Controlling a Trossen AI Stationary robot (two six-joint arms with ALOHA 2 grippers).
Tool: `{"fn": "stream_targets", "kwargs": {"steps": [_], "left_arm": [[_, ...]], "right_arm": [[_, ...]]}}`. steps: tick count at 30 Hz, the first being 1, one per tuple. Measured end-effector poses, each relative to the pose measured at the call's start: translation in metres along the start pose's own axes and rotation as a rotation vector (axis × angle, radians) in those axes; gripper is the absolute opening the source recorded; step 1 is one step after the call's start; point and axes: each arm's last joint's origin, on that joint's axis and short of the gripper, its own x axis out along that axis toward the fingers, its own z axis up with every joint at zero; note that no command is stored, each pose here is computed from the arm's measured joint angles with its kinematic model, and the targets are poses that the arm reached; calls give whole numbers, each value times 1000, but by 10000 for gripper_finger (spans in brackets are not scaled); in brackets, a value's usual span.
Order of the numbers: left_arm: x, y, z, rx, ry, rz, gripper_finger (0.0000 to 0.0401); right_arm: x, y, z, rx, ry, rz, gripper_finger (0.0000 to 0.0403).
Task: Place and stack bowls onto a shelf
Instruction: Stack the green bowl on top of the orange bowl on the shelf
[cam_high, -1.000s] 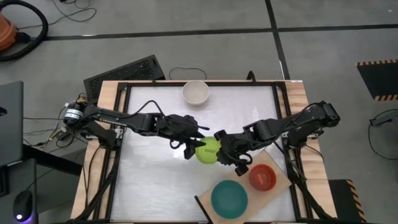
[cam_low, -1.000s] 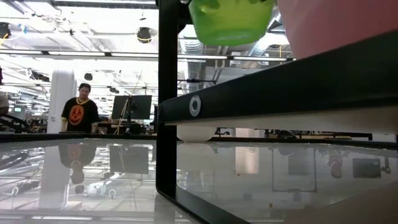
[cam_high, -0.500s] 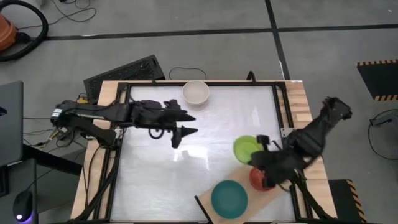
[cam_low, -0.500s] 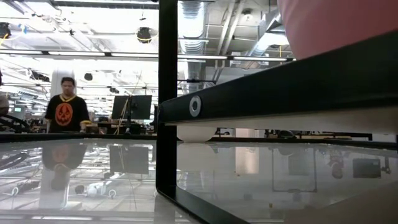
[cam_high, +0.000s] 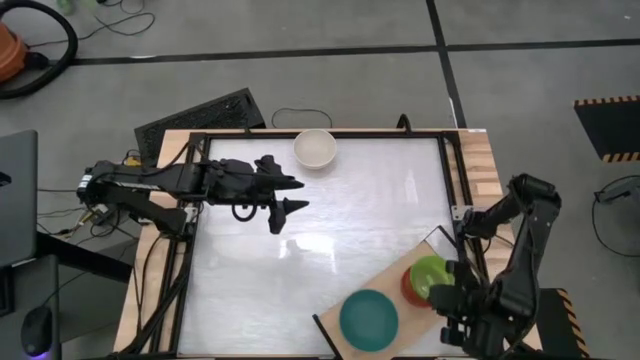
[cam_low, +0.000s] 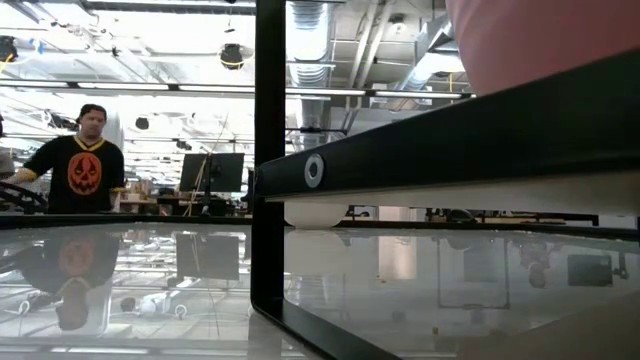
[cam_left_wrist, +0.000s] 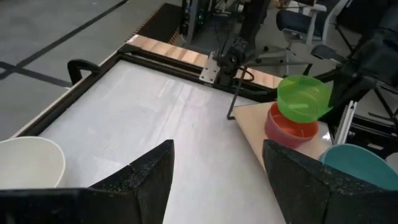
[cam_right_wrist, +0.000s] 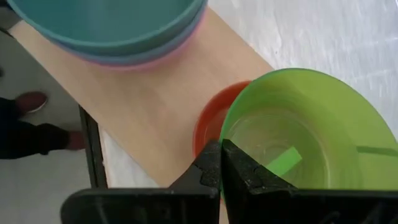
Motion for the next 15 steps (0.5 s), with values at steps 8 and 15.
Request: {"fn": "stream_targets", "kwargs": {"steps": [8, 15], "left_arm": [[0, 1, 0, 1, -12, 33, 229], [0, 1, 0, 0, -10, 35, 229]], "right_arm": [[10, 9, -5, 30, -41, -34, 21], [25, 10, -12, 56, -66, -10, 21]]}}
